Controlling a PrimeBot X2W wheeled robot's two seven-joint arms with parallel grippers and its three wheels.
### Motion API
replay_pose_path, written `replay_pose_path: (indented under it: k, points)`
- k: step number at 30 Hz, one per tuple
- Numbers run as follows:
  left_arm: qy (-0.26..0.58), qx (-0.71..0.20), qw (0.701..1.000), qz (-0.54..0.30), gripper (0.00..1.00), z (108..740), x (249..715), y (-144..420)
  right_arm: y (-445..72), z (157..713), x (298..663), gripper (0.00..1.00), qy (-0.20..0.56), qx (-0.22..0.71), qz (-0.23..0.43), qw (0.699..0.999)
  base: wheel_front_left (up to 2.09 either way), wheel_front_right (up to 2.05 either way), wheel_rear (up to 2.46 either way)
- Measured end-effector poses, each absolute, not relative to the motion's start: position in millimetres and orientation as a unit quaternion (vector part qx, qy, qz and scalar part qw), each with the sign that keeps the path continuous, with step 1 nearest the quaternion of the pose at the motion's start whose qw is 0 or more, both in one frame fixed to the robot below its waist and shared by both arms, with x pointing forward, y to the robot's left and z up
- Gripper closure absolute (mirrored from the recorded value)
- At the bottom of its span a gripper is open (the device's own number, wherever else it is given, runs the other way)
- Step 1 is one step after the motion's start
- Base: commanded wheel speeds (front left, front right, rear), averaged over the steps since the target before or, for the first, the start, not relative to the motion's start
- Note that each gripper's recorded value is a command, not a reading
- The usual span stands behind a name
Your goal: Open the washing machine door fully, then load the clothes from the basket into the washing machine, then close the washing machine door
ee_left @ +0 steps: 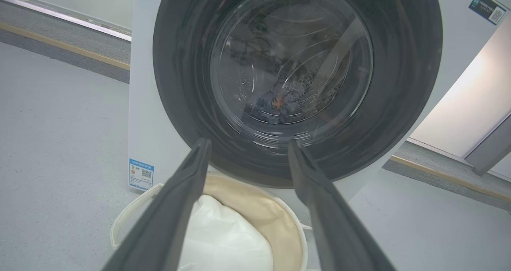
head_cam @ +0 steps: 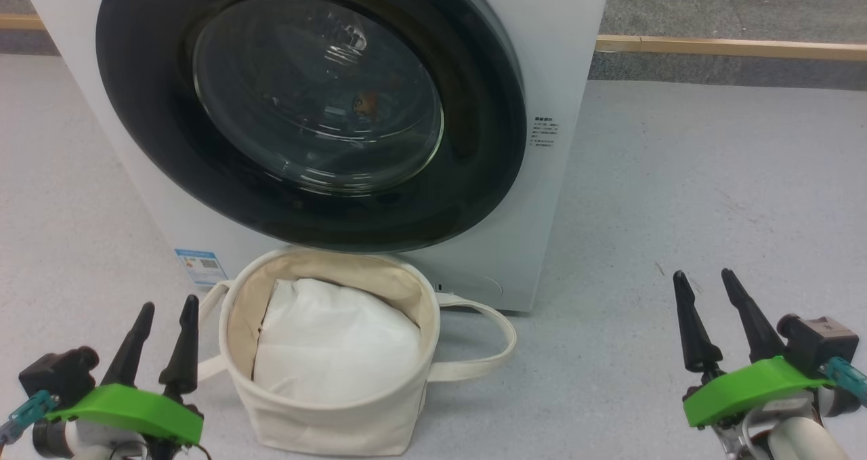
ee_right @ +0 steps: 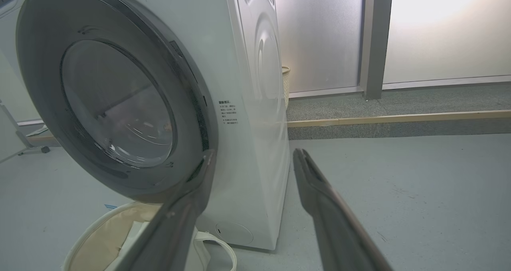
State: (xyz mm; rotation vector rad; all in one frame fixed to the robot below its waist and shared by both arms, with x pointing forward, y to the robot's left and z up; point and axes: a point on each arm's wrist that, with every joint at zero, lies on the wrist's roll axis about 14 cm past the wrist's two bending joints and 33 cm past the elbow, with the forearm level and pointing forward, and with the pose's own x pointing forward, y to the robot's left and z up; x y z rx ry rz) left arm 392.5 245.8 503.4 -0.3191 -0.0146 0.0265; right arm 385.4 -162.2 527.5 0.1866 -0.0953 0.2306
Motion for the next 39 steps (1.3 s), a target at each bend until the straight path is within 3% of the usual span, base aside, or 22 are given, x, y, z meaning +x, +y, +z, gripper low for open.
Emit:
replay_pose_path:
  k: [16, 17, 24, 39]
  points:
    - [-0.003, -0.159, 0.987, 0.012, 0.00, 501.1, 392.6, 245.7, -160.1, 525.1, 386.5, 0.00, -0.044, 0.095, 0.116, 0.988, 0.00, 0.00, 0.00]
    - [-0.003, -0.159, 0.987, 0.012, 1.00, 501.2, 392.7, 245.7, -159.9, 524.9, 386.6, 1.00, -0.044, 0.095, 0.116, 0.988, 0.00, 0.00, 0.00]
    - [0.076, -0.184, 0.980, 0.024, 1.00, 444.3, 363.9, 231.0, -155.5, 475.7, 366.4, 1.00, 0.031, 0.116, 0.104, 0.987, 0.00, 0.00, 0.00]
    - [0.068, -0.254, 0.964, 0.037, 1.00, 451.2, 370.2, 228.5, -166.3, 476.3, 370.1, 1.00, 0.038, 0.191, 0.071, 0.978, 0.00, 0.00, 0.00]
